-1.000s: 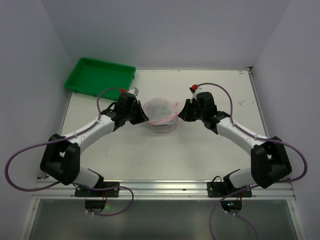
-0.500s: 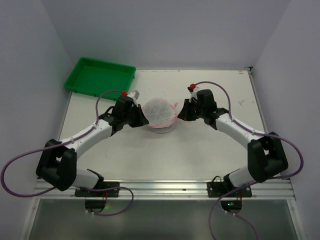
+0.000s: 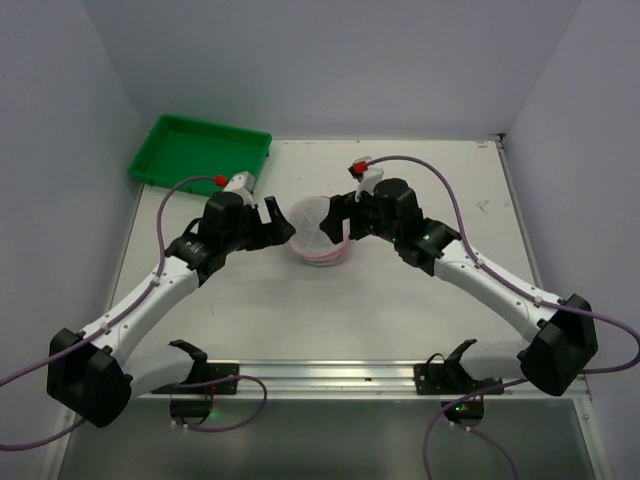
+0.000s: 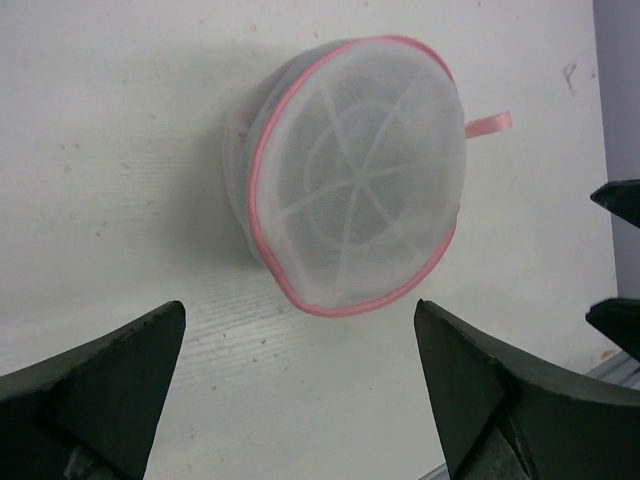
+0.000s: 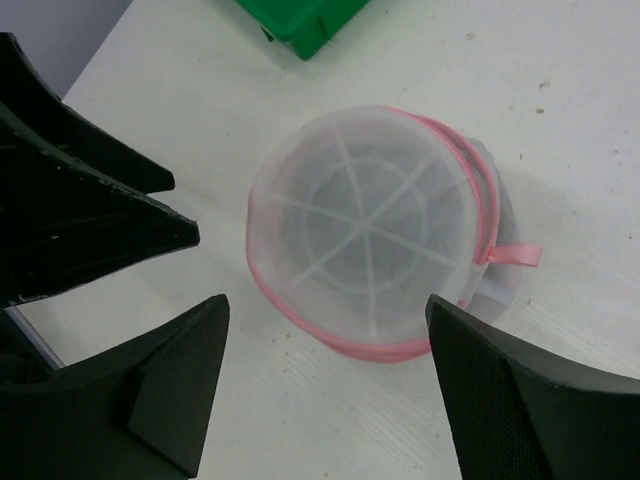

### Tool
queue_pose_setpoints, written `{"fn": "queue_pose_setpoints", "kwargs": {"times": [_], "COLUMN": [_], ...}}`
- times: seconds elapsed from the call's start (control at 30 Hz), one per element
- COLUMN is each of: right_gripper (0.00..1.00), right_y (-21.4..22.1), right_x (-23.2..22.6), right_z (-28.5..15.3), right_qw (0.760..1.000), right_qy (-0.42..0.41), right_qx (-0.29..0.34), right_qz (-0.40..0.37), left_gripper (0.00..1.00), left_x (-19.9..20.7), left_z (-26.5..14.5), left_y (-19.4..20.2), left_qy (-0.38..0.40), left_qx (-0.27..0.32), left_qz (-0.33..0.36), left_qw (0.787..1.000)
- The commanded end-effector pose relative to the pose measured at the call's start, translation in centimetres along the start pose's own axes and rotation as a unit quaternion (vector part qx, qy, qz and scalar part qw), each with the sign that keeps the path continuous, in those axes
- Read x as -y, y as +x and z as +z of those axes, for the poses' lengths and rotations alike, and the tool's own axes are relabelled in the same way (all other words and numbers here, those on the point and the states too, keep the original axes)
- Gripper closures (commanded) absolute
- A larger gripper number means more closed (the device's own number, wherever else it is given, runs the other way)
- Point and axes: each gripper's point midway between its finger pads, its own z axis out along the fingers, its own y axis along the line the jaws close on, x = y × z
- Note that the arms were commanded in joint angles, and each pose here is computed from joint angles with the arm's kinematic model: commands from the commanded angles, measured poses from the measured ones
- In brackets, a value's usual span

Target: Unzip the laundry bag and remove the bra

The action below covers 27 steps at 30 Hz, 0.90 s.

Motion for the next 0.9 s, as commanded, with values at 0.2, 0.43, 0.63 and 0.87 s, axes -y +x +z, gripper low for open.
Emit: {"fn": "queue_pose_setpoints", "kwargs": {"times": [0.2,0.43,0.63,0.87], "right_gripper": [0.18,0.23,0.3,0.42], "right_y": [-3.8,-0.8,1.7,2.3], "right_x": [-4.1,-6.8,-6.0,-4.5], "right_z": [4.7,9.3,12.0,12.8], "right_qw": [0.994,0.987,0.973,0.959], "right_qy": [0.08,0.137,0.204,0.259], "right_qx": [0.046,0.003,-0.025,-0.034], "right_qz": [-0.059,-0.086,-0.102,-0.108], "left_gripper": [0.0,0.0,0.0,0.0], "left_x": [-8.6,-14.4,-16.5,-16.2], "left_z": [-2.5,-3.3,-3.0,-2.9], "left_y": [-2.0,-1.8,-1.1,-1.3], "left_qy": [-0.152,-0.223,-0.24,-0.222], "left_qx": [0.041,0.035,0.036,0.035], "left_qz": [-0.022,-0.026,-0.025,-0.025], "left_qw": [0.987,0.974,0.97,0.974]}}
